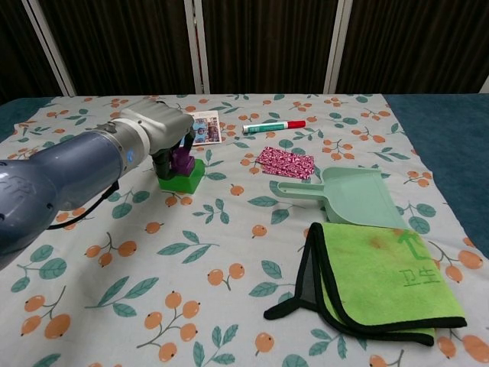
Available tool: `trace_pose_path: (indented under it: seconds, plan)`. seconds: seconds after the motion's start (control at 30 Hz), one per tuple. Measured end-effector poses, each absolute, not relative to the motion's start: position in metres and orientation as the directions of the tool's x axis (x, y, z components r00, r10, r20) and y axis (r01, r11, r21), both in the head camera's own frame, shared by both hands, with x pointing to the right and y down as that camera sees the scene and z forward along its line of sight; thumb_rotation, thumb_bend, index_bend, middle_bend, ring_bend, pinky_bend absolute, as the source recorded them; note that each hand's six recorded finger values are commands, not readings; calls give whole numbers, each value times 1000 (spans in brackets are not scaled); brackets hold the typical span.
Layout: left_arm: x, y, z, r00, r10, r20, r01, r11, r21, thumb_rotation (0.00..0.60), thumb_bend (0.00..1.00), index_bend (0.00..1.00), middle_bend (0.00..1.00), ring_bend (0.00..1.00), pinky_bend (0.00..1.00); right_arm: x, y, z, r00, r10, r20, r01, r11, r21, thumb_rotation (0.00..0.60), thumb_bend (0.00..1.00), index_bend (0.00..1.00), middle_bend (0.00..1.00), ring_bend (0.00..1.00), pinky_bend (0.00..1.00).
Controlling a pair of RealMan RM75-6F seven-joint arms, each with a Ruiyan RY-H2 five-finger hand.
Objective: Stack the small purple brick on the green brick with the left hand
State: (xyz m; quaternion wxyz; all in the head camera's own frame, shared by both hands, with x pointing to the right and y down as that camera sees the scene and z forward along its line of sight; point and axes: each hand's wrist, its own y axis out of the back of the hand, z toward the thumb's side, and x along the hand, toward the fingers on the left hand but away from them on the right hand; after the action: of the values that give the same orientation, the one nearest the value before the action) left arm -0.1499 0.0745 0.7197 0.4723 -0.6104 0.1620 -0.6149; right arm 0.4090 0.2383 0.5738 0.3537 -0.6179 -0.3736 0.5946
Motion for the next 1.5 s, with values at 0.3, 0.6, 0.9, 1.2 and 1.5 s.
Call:
trace_pose_path:
  seconds: [0.3,0.6,0.9,1.2,1.5]
  plan:
    - [-151,78,726,192,-778,598,404,-493,-771,600,404,462,401,96,0,408,238,576,15,879,-476,38,-476,-878,600,168,101,46,7,54]
    - [-151,80,728,194,-778,598,422,-484,-766,600,404,462,402,95,0,408,239,575,15,880,-475,40,-475,-879,600,168,101,46,7,54]
    - [-153,83,733,190,-777,600,443,-477,-759,600,404,456,400,94,0,408,239,575,19,879,-476,40,-476,-878,600,167,101,46,7,55]
    - [-144,81,722,214,-785,581,408,-469,-783,600,357,140,57,0,0,406,239,575,25,879,-476,42,-476,-878,600,168,101,46,7,54]
    - [-144,80,712,241,-779,579,442,-443,-780,600,337,67,3,0,0,406,239,573,26,881,-473,46,-474,-879,600,168,102,46,8,55]
